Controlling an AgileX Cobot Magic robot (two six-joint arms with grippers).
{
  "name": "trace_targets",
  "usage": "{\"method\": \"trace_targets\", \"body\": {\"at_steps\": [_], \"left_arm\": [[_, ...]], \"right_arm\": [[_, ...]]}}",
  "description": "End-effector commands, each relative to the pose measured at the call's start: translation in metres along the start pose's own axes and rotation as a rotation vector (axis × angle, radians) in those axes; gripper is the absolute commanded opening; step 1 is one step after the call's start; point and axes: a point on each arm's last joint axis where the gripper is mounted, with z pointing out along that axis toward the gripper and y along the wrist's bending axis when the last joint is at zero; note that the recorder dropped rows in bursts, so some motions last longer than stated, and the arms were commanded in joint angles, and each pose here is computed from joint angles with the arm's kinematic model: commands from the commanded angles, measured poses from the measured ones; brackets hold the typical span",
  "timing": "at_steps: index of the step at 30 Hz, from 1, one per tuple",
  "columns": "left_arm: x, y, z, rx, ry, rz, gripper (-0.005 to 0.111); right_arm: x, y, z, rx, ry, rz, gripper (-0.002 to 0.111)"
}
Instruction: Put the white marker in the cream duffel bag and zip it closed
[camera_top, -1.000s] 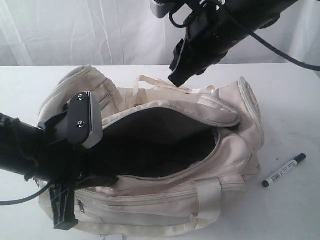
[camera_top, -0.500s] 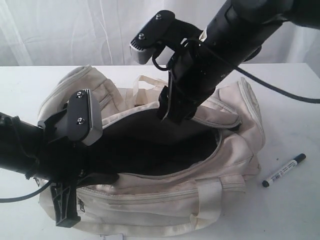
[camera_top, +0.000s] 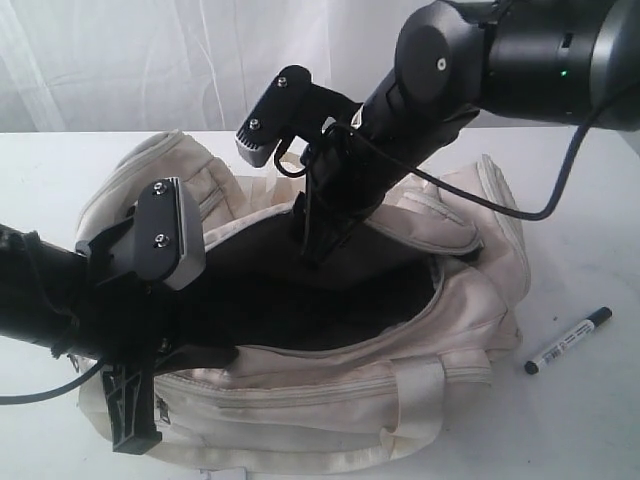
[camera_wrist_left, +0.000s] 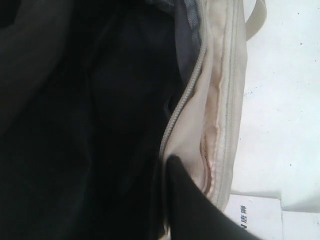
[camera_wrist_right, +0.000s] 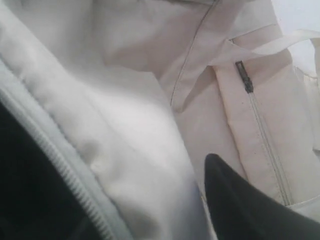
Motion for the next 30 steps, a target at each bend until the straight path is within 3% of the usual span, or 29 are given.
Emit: {"method": "trace_targets", "body": {"at_steps": [1,4,6,14,30], "left_arm": [[0.000,-0.004,0.001,0.027,-0.009,-0.031,0.000],[0.000,-0.004,0.001,0.027,-0.009,-0.031,0.000],[0.000,-0.004,0.001,0.027,-0.009,-0.031,0.000],[0.000,-0.005,0.001,0.036,-0.009,-0.030,0.000],[0.000,-0.006,0.001,0.053,-0.015,-0.033,0.000]], "right_arm": [[-0.002,-0.003,0.005,0.042,-0.034,-0.022,0.026],[-0.008,-0.008,0.001,0.093,-0.087,-0.055,0.008],[-0.014,-0.012,-0.003,0.118,-0.113,-0.080,0.002],[-0.022,-0.036,-0.013,0.245,-0.194,-0.086,0.001],[0.002,-0.091,-0.018,0.414,-0.223,0.004,0.001]]}}
